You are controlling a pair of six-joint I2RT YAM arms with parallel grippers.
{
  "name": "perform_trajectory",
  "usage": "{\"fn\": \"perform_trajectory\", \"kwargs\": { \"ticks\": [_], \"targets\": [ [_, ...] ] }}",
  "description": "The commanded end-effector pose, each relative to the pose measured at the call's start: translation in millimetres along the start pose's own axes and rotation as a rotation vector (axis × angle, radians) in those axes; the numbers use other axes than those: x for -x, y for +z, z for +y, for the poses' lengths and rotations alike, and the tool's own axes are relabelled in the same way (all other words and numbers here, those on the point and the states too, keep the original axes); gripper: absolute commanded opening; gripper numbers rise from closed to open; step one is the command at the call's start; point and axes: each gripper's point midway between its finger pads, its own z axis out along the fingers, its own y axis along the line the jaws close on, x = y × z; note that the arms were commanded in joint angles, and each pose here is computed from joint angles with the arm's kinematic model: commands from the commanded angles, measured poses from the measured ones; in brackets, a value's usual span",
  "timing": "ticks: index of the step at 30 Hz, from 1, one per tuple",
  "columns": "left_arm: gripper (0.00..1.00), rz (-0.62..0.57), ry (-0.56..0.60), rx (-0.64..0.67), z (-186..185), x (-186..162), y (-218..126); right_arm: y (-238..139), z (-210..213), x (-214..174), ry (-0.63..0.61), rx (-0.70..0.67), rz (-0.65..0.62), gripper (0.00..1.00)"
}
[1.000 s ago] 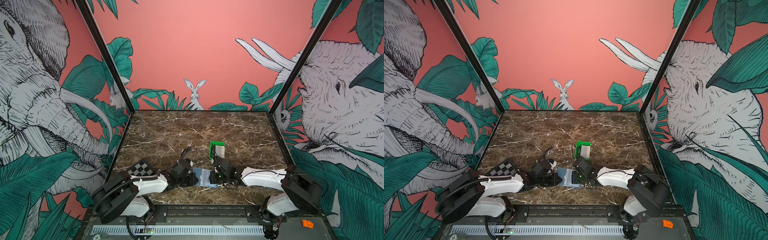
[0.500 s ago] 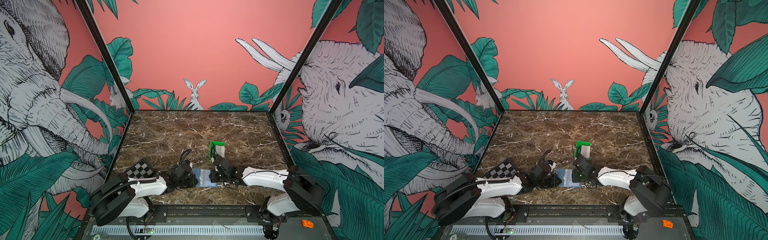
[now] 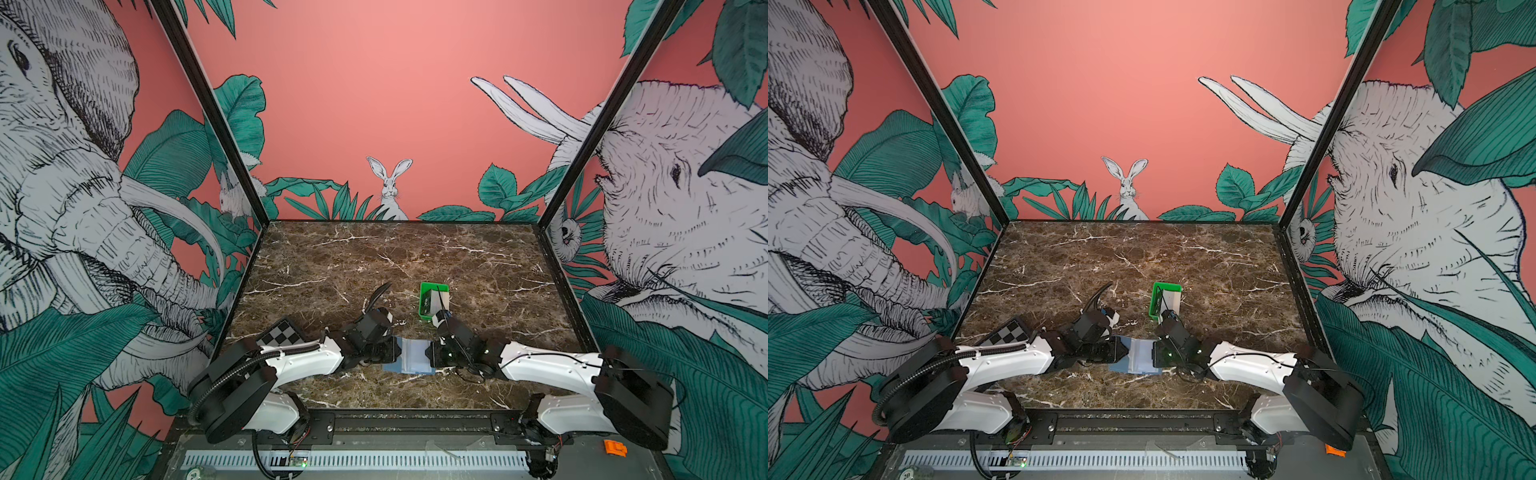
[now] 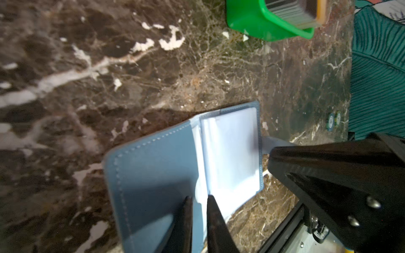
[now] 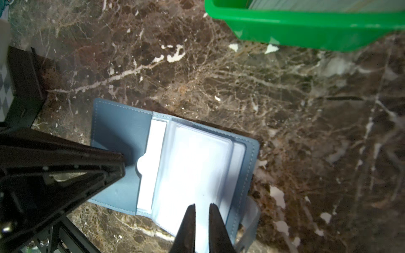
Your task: Put the credit cards into the card holder
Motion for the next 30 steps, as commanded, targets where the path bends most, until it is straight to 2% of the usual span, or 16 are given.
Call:
{"fn": "perform_trajectory", "kwargs": {
  "ticks": [1,11,20,30],
  "targets": [
    [0.16,0.045,0.014,0.020,8,-7,4,0,-4,1,0.021,-0.010,-0.014,0.14],
    [0.17,0.051,-0.044,0.018,25,-24,6,16,-10,-5,0.035,-0.033,0.030,0.14],
    [0.17,0.044,-0.073,0.010,25,-34,4,24,-9,1,0.030,-0.028,0.027,0.14],
    [0.17,0.021,-0.021,-0.007,11,-22,-4,5,3,12,0.003,0.029,-0.031,0.15]
  ]
}}
